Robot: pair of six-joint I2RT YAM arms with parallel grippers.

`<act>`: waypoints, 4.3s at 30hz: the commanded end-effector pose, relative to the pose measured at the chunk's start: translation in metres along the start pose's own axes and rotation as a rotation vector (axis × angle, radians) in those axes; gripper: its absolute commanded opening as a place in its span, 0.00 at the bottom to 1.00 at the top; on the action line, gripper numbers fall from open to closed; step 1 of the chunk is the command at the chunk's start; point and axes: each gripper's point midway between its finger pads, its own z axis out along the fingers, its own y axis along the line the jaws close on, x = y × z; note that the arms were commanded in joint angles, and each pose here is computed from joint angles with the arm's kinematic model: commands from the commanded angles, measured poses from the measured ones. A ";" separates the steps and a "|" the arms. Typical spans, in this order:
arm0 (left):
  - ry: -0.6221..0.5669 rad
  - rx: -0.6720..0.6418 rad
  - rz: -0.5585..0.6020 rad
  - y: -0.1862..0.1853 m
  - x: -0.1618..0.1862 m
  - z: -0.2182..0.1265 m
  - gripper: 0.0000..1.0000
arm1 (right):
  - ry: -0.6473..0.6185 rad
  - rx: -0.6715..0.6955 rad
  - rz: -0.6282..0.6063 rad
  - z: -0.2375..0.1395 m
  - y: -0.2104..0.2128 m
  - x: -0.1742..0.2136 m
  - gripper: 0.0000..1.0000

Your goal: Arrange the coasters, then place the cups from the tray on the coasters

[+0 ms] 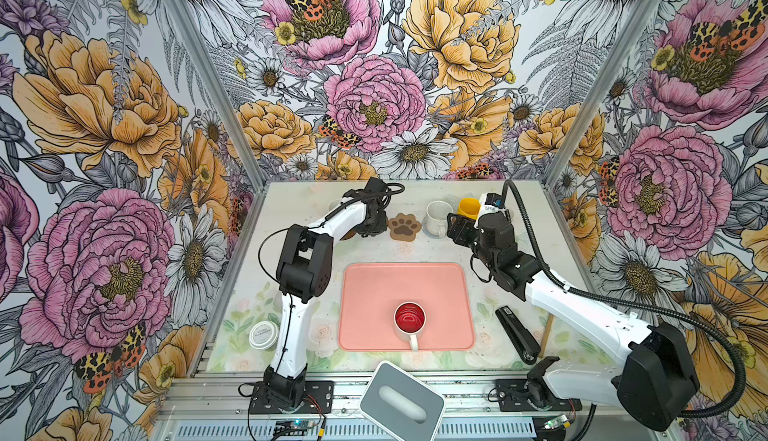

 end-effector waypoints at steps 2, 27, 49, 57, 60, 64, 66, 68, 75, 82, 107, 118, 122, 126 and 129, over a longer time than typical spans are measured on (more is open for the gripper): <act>-0.105 -0.001 -0.003 0.000 -0.032 -0.010 0.00 | -0.001 0.015 -0.007 0.002 -0.005 -0.001 0.72; -0.084 0.016 0.017 -0.002 -0.027 -0.012 0.24 | 0.008 0.007 -0.007 0.003 -0.004 0.000 0.72; -0.182 0.086 0.005 -0.006 -0.040 -0.079 0.63 | 0.018 -0.016 -0.001 0.002 0.001 0.000 0.72; -0.268 0.099 -0.001 0.001 -0.040 -0.129 0.67 | 0.038 -0.054 0.004 -0.001 0.015 0.001 0.72; -0.366 0.118 -0.011 0.001 -0.042 -0.166 0.68 | 0.057 -0.057 -0.014 -0.001 0.022 0.005 0.72; -0.480 0.135 -0.073 0.004 -0.038 -0.201 0.72 | 0.079 -0.069 -0.051 0.001 0.037 0.011 0.72; -0.519 0.173 -0.085 -0.002 -0.033 -0.216 0.73 | 0.093 -0.080 -0.065 0.002 0.047 0.015 0.72; -0.549 0.168 -0.076 -0.006 -0.026 -0.228 0.74 | 0.112 -0.092 -0.082 0.004 0.057 0.020 0.72; -0.626 0.123 0.112 -0.037 0.017 -0.259 0.82 | 0.160 -0.115 -0.146 0.001 0.082 0.036 0.72; -0.691 0.232 0.111 -0.042 0.040 -0.267 0.86 | 0.196 -0.115 -0.218 -0.014 0.096 0.050 0.74; -0.776 0.192 -0.040 0.024 0.041 -0.268 0.89 | 0.479 -0.012 -0.348 -0.075 0.057 0.167 0.86; -0.774 0.195 -0.066 0.036 0.043 -0.267 0.89 | 0.677 -0.004 -0.418 -0.097 0.053 0.230 0.84; -0.776 0.191 -0.070 0.039 0.044 -0.268 0.89 | 0.737 0.001 -0.431 -0.101 0.053 0.252 0.84; -0.779 0.188 -0.078 0.043 0.044 -0.269 0.89 | 0.765 0.005 -0.426 -0.105 0.053 0.263 0.84; -0.783 0.187 -0.085 0.045 0.045 -0.270 0.89 | 0.767 0.008 -0.420 -0.109 0.051 0.265 0.84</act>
